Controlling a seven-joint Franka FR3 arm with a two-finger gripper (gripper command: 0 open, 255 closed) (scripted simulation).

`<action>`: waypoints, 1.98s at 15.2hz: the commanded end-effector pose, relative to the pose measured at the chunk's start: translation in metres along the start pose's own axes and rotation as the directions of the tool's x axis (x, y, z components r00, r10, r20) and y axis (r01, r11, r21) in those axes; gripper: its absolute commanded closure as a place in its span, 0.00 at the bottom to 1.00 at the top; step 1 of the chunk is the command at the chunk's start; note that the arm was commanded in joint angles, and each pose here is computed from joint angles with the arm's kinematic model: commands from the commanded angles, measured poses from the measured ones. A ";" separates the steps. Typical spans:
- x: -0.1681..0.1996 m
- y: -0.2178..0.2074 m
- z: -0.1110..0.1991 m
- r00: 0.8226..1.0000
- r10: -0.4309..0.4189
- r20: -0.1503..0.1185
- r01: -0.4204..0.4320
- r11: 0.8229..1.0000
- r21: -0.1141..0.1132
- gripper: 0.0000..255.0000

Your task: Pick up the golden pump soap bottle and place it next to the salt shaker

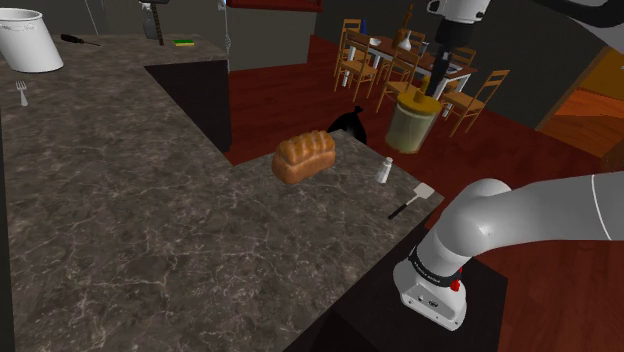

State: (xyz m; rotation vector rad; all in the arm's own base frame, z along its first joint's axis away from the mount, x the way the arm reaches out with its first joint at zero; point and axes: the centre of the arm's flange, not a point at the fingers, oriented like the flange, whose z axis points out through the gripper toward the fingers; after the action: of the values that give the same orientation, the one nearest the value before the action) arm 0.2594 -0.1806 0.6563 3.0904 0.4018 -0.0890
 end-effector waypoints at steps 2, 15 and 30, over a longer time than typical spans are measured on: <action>0.000 0.000 0.016 1.000 0.000 -0.001 0.000 1.000 -0.001 1.00; 0.005 -0.001 0.084 1.000 0.000 -0.001 0.000 1.000 -0.001 1.00; 0.009 -0.003 0.163 1.000 0.000 -0.001 0.000 1.000 -0.001 1.00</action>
State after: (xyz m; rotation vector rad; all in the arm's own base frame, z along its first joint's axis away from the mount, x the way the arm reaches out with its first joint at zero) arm 0.2601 -0.1799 0.4974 3.0903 0.4018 -0.0890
